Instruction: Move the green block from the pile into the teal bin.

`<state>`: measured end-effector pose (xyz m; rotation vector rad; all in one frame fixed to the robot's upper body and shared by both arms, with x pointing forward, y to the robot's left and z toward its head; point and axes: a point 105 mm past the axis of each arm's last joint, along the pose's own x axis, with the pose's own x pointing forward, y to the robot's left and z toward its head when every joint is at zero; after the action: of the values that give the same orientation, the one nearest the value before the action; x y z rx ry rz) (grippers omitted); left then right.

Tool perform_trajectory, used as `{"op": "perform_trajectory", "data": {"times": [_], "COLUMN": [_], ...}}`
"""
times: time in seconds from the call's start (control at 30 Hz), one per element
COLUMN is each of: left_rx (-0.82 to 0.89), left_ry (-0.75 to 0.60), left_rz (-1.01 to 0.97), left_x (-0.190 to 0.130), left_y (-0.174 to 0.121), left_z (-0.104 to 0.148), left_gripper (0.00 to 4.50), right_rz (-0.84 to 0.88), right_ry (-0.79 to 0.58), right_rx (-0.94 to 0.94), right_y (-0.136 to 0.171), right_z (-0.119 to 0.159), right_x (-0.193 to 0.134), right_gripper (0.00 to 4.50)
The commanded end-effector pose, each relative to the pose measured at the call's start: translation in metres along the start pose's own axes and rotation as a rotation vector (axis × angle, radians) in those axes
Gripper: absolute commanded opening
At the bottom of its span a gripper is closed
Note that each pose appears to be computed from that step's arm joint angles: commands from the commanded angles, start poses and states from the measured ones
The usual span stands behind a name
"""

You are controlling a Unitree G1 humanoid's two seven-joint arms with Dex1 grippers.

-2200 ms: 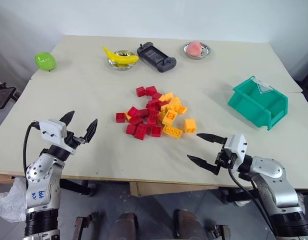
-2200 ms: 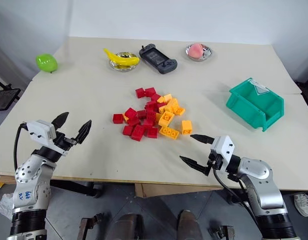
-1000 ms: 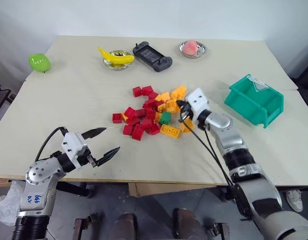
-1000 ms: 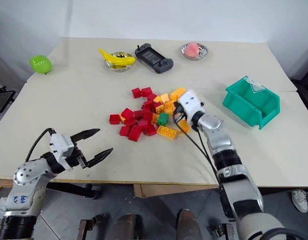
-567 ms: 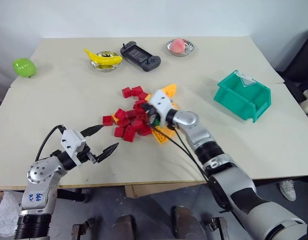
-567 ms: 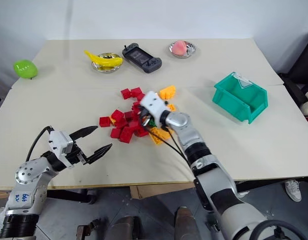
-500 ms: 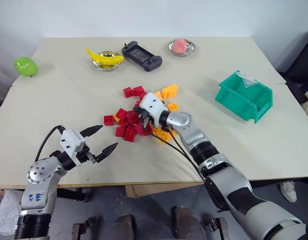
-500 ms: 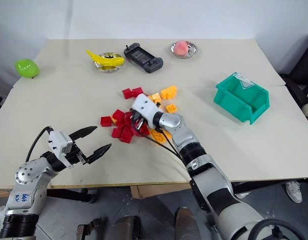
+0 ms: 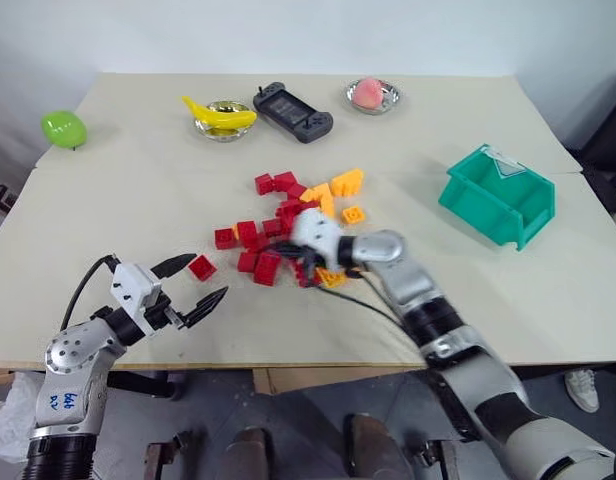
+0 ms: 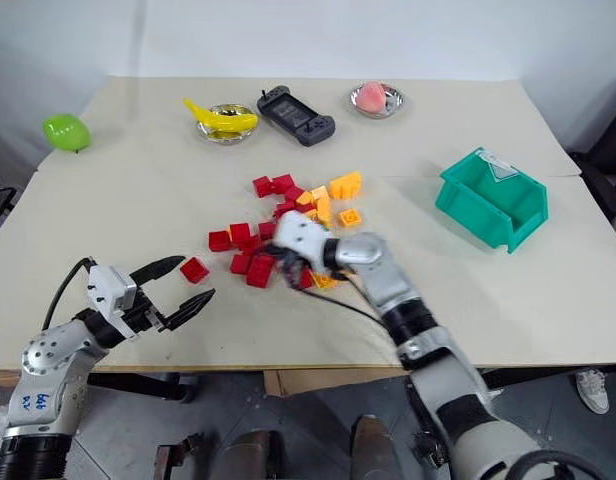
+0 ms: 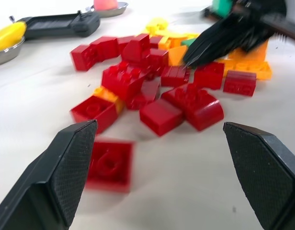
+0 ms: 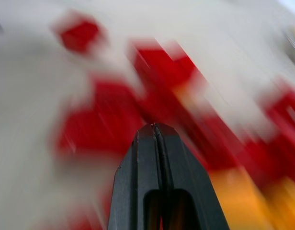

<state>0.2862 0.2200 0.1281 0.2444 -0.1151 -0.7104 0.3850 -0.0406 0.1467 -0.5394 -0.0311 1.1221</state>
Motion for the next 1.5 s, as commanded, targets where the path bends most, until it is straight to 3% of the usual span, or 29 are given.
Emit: {"op": "perform_trajectory", "data": {"times": [0.03, 0.23, 0.43, 0.5, 0.57, 0.67, 0.77, 0.97, 1.03, 1.13, 1.27, 1.5], "left_rx": [0.025, -0.051, -0.001, 0.017, 0.021, 0.026, 0.018, 0.005, -0.024, -0.047, -0.047, -0.043], "left_ry": [-0.037, -0.051, -0.056, -0.074, -0.077, -0.085, -0.089, -0.097, -0.097, -0.094, -0.093, -0.093], "left_rz": [-0.001, -0.064, -0.069, -0.056, -0.069, -0.102, -0.126, -0.191, -0.226, -0.248, -0.235, -0.221], "left_x": [0.0, 0.004, 0.004, 0.005, 0.006, 0.007, 0.009, 0.012, 0.013, 0.016, 0.015, 0.012], "left_y": [0.002, -0.004, 0.0, 0.001, -0.001, -0.006, -0.009, -0.016, -0.022, -0.028, -0.029, -0.032], "left_z": [0.011, 0.015, 0.02, 0.023, 0.024, 0.024, 0.024, 0.028, 0.029, 0.029, 0.029, 0.031], "left_gripper": [4.5, 4.5, 4.5, 4.5, 4.5, 4.5, 4.5, 4.5, 4.5, 4.5, 4.5, 4.5], "right_rz": [-0.035, 0.01, -0.163, -0.295, -0.382, -0.407, -0.395, -0.227, -0.116, -0.095, -0.04, -0.061], "right_ry": [-0.007, -0.177, -0.027, 0.003, 0.001, 0.01, -0.001, -0.039, -0.025, -0.04, 0.038, 0.135], "right_rx": [0.014, 0.04, 0.076, 0.102, 0.176, 0.205, 0.202, 0.214, 0.206, 0.256, 0.254, 0.155], "right_y": [-0.011, 0.002, 0.003, -0.009, -0.016, -0.016, -0.016, -0.013, -0.005, -0.013, -0.017, -0.037], "right_z": [-0.003, 0.006, -0.044, -0.053, -0.059, -0.064, -0.061, -0.023, -0.011, 0.0, -0.004, -0.013], "right_x": [-0.03, -0.096, -0.17, -0.198, -0.221, -0.229, -0.223, -0.16, -0.129, -0.098, -0.061, -0.024], "right_gripper": [0.05, 0.05, 0.05, 0.05, 0.45, 1.33, 2.34, 4.38, 4.45, 4.45, 4.45, 4.45]}}
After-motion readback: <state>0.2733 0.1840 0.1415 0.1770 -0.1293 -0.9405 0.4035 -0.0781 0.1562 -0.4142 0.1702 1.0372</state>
